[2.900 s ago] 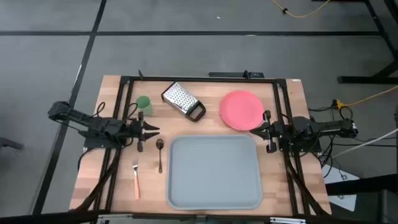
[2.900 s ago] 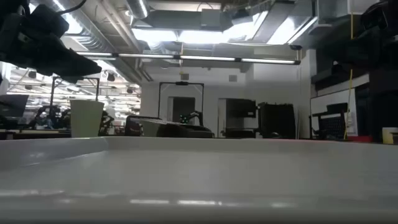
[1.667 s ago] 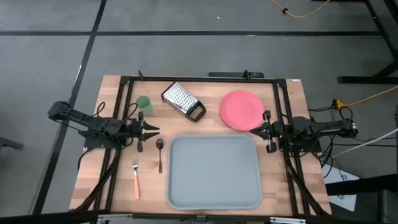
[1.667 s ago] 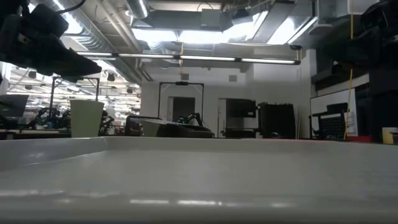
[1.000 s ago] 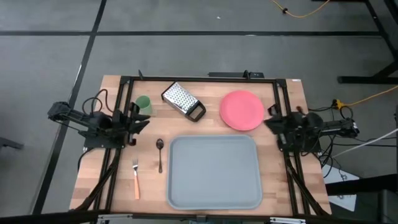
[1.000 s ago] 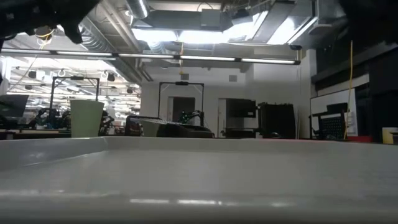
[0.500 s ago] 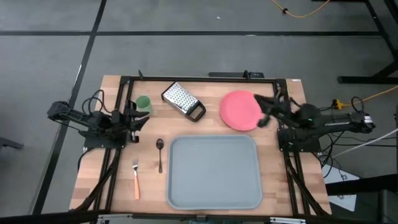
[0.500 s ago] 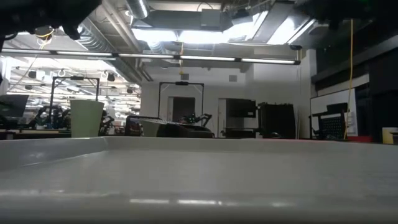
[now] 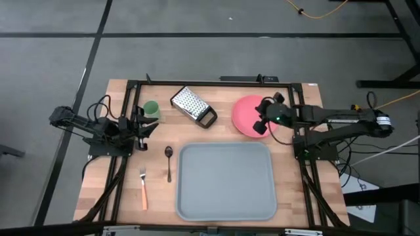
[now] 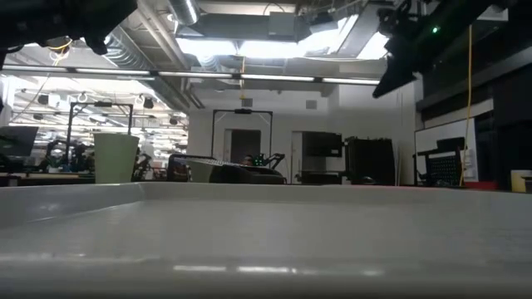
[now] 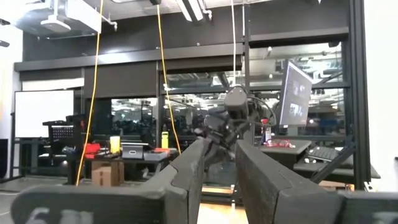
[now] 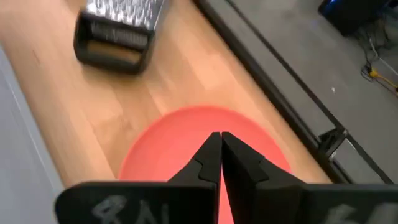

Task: Pick and place plate/cup/fork/spoon on tray
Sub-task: Put the plate on the serving tray

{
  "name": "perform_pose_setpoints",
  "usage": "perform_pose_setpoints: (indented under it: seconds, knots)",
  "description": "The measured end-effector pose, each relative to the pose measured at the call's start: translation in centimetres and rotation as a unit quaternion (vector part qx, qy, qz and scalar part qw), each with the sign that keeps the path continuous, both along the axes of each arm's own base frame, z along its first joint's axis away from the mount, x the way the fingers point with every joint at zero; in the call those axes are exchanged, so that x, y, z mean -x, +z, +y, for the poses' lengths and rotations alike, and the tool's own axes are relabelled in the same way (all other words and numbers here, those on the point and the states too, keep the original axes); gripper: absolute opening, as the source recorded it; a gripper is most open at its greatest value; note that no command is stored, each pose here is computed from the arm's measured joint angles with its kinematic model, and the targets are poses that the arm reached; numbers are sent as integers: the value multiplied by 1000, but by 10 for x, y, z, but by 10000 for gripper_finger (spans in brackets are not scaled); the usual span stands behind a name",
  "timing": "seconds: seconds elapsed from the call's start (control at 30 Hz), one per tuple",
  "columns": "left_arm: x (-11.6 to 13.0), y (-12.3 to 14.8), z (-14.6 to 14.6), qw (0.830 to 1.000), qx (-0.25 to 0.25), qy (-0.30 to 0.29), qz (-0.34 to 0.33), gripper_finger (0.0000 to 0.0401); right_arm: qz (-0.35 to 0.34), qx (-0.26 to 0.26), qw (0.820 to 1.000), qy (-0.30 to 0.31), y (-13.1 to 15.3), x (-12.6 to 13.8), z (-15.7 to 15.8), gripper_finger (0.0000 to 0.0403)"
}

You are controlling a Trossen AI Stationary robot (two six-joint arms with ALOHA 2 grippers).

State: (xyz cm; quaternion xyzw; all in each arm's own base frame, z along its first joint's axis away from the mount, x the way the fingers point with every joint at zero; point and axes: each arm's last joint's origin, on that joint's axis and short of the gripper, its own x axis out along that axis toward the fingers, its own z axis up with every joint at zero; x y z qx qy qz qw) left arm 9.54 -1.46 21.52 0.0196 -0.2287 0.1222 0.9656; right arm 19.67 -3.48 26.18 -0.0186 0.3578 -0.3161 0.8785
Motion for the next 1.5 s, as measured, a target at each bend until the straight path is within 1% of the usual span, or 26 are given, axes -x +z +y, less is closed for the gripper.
perform_pose_setpoints:
  seconds: [0.03, 0.2, 0.3, 0.4, 0.47, 0.57, 0.63, 0.7, 0.77, 0.83, 1.0, 1.07, 1.17, 1.27, 1.37, 1.43, 1.5]
  knots:
    - [0, 0, 0, 1000, 0, 0, 0, 85, 5, -6, 1000, 0, -3, -2, 0, 17]
    - [0, 0, 0, 1000, 1, 2, 0, 85, 23, -71, 997, 11, -15, -8, 2, 17]
    - [0, 0, 0, 1000, 1, 2, 0, 85, 33, -82, 996, 1, -19, -9, 2, 17]
    - [0, 0, 0, 1000, 1, 2, 0, 85, 46, -76, 996, 7, -21, -8, 7, 23]
    - [0, 0, 0, 1000, 1, 3, 1, 85, 51, -78, 996, 1, -21, -5, 12, 35]
    - [0, 0, 0, 1000, 2, 4, 3, 85, 68, -84, 993, -49, -22, 10, 21, 64]
    - [0, -1, 0, 1000, 4, 9, 5, 85, 80, -100, 988, -81, -22, 23, 28, 85]
    - [0, -1, 1, 1000, 9, 17, 7, 85, 85, -120, 985, -91, -21, 33, 35, 103]
    - [0, -1, 1, 1000, 11, 23, 8, 85, 85, -150, 981, -85, -20, 39, 42, 115]
    - [0, -1, 1, 1000, 12, 23, 8, 85, 84, -167, 980, -67, -18, 41, 46, 119]
    - [0, -1, 1, 1000, 11, 23, 9, 85, 86, -160, 982, -43, -18, 40, 51, 121]
    - [0, -2, 1, 1000, 11, 23, 11, 85, 102, -165, 981, -22, -19, 40, 53, 121]
    - [0, -2, 1, 1000, 11, 23, 12, 85, 131, -157, 979, 9, -23, 41, 53, 121]
    - [-1, -2, 1, 1000, 10, 23, 12, 85, 159, -135, 977, 36, -31, 43, 53, 121]
    - [-1, -2, 1, 1000, 9, 23, 15, 85, 171, -125, 976, 55, -47, 44, 53, 121]
    - [-1, -2, 1, 1000, 9, 23, 16, 85, 183, -139, 971, 67, -56, 44, 53, 121]
    - [-1, -2, 1, 1000, 9, 23, 16, 85, 190, -148, 969, 61, -62, 43, 54, 121]
